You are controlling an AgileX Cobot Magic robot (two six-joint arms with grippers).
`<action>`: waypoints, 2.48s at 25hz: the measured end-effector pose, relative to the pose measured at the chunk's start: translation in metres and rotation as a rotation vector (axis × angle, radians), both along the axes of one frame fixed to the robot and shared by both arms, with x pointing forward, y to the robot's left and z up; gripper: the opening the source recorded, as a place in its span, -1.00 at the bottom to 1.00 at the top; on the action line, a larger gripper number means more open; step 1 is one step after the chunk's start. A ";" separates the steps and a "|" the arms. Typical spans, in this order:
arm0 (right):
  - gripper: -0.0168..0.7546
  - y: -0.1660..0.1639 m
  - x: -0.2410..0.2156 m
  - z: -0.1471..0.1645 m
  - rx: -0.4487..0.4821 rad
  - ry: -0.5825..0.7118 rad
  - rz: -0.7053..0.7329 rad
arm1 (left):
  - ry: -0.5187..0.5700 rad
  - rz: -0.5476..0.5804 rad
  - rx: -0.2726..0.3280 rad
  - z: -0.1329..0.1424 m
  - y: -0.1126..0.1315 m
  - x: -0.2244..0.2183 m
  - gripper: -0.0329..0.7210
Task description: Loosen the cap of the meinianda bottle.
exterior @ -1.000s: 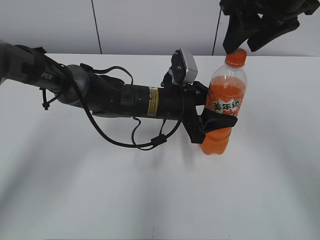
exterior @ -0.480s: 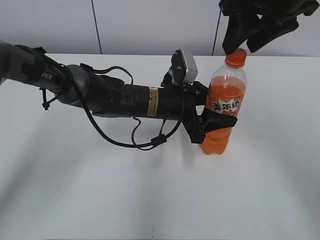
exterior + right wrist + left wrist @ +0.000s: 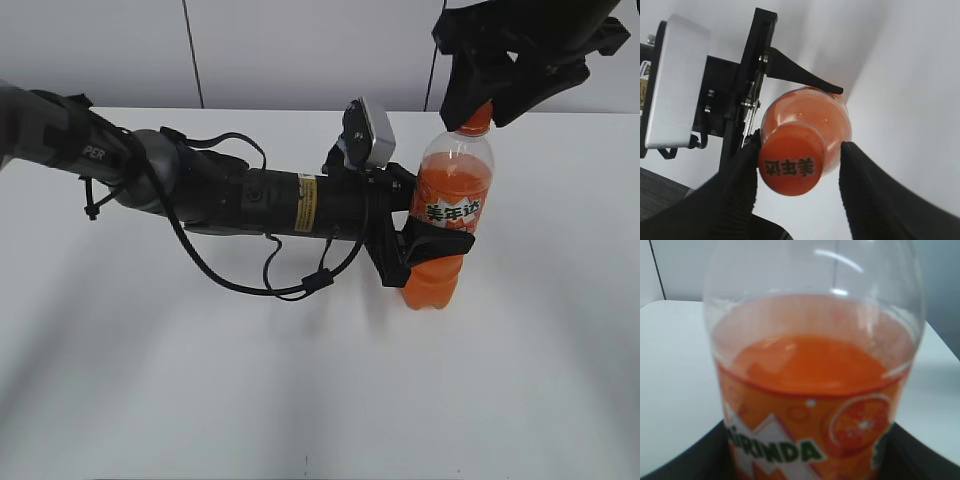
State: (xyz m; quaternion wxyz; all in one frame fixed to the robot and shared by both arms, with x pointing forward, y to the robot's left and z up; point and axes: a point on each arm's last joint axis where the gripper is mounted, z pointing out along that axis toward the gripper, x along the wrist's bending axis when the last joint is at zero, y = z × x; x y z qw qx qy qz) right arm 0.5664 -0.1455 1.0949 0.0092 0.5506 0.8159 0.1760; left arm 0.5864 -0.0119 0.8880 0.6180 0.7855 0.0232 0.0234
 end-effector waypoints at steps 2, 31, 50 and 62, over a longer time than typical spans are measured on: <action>0.07 0.001 0.000 0.000 0.016 0.007 -0.001 | 0.000 0.000 0.000 0.000 0.000 0.000 0.22; -0.25 0.000 0.000 0.001 -0.088 -0.117 0.383 | 0.001 -0.001 0.001 0.000 0.000 0.000 0.22; -0.25 -0.001 0.000 0.003 -0.349 -0.444 1.504 | -0.008 -0.009 0.002 0.000 0.000 -0.001 0.22; 0.01 -0.002 -0.003 0.007 -0.324 -0.420 1.372 | -0.004 -0.007 0.000 0.000 0.000 0.000 0.22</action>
